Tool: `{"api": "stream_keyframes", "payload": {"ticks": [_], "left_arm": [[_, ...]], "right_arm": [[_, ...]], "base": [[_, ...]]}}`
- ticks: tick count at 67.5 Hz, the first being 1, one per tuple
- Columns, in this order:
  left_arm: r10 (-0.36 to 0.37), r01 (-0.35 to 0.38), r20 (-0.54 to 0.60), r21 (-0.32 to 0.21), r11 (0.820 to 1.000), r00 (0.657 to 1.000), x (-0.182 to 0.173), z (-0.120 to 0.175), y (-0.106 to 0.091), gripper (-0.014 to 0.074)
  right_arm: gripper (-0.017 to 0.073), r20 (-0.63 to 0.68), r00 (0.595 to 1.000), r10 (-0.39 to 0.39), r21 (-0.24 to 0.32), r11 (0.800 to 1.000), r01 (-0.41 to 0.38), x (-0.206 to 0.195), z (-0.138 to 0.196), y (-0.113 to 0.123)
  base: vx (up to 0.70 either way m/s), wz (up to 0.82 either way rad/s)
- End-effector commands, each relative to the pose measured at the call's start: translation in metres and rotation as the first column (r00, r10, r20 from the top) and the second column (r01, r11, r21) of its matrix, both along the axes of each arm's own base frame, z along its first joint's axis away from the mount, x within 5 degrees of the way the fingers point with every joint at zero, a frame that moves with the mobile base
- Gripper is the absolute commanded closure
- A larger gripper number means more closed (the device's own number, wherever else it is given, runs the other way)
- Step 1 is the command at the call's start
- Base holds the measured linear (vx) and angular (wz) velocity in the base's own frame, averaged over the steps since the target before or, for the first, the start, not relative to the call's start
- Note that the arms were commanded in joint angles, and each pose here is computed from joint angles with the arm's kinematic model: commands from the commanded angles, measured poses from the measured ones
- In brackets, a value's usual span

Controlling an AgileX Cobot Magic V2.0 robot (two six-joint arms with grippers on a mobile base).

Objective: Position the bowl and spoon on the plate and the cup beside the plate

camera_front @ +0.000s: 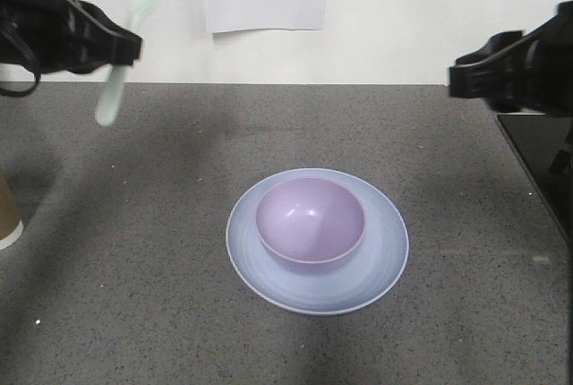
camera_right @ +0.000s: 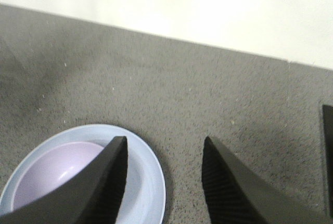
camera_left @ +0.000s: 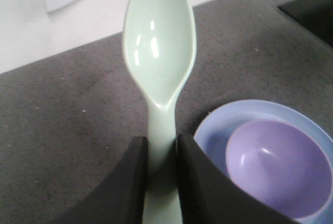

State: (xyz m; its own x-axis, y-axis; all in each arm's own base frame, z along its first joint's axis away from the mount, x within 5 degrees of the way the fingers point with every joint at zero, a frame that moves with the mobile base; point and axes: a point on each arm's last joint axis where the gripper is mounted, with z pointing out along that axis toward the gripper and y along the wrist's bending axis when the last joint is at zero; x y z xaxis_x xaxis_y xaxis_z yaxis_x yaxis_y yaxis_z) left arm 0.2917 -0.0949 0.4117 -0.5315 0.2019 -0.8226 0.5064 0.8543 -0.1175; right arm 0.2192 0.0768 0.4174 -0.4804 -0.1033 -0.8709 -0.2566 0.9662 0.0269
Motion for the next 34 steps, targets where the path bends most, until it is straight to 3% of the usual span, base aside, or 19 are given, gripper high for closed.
{"api": "stream_keyframes", "payload": {"ticks": [1,21,34], "left_arm": [[-0.098,0.099,0.042,-0.024,0.995,0.994,0.0,0.006,-0.014,0.059],[-0.269,0.271,-0.063,0.037,0.962,0.961,0.015,-0.033,-0.073,0.059],[-0.373,0.408,-0.215,0.146,0.901,0.903,0.019,-0.052,-0.106,0.059]], "right_arm": [[0.0221,0.145,0.989,-0.003,0.024,1.0,0.0,-0.015,0.027,-0.008],[0.0221,0.082,0.997,-0.015,-0.001,1.0,0.015,-0.025,0.024,-0.013],[0.0221,0.054,0.998,-0.023,-0.033,0.999,0.024,-0.026,0.021,-0.015]], "base": [[0.0,0.0],[0.0,0.0],[0.0,0.0]]}}
